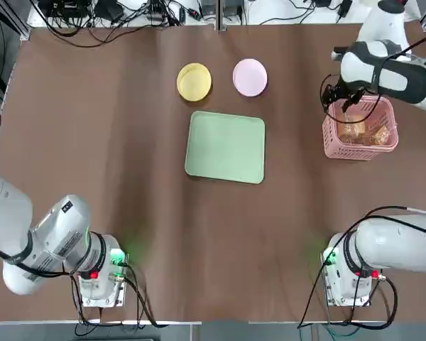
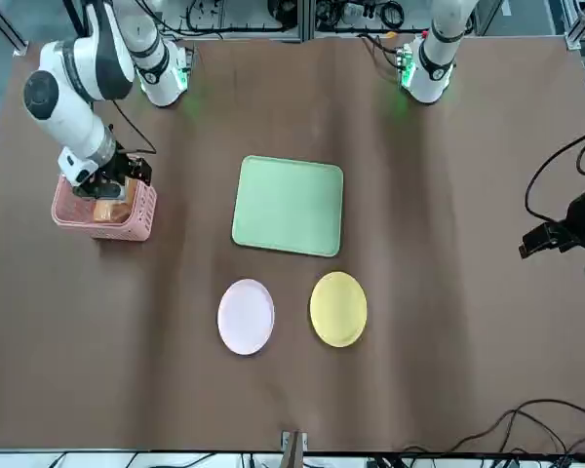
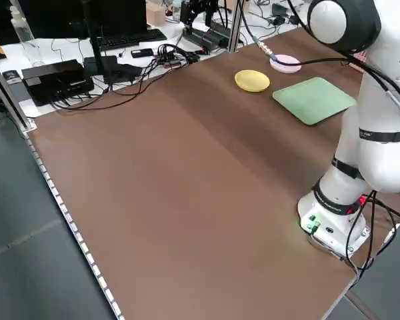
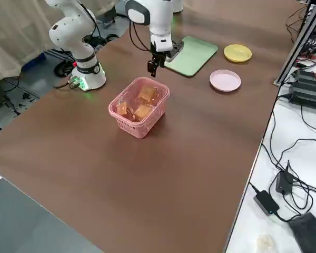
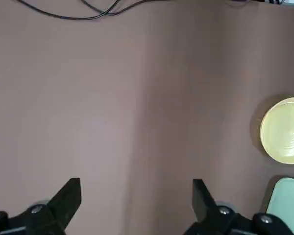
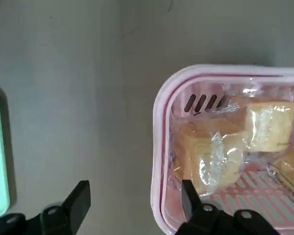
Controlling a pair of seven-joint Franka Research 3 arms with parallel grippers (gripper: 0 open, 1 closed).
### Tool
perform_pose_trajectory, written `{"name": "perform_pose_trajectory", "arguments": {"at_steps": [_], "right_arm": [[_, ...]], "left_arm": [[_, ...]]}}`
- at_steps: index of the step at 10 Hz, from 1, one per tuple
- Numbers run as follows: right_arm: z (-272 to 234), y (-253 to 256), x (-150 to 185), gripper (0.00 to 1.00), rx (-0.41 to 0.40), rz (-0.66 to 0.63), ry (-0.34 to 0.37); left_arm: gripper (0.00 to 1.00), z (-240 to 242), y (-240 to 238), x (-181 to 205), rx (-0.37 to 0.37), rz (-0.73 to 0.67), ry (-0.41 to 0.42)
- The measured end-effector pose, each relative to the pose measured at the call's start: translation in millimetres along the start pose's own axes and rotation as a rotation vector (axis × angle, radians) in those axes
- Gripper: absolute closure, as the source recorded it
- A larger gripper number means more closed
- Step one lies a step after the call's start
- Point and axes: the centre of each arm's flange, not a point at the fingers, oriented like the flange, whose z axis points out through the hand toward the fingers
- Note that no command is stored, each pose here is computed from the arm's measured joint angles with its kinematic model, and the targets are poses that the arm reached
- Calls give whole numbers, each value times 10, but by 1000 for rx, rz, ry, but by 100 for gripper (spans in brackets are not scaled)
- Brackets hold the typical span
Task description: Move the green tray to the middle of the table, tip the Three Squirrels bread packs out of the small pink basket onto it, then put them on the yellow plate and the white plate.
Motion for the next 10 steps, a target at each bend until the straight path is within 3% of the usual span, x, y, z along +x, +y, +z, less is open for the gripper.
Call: {"name": "perform_pose_trajectory", "arguments": {"at_steps": [3,10], "right_arm": [[190,28,-2,18,2,6,9],[681,95,31,20,3,21,-33]], "left_arm": [[0,144,96,27,3,-38,-36],[0,-207,173,-217,36,-44,-12]]}}
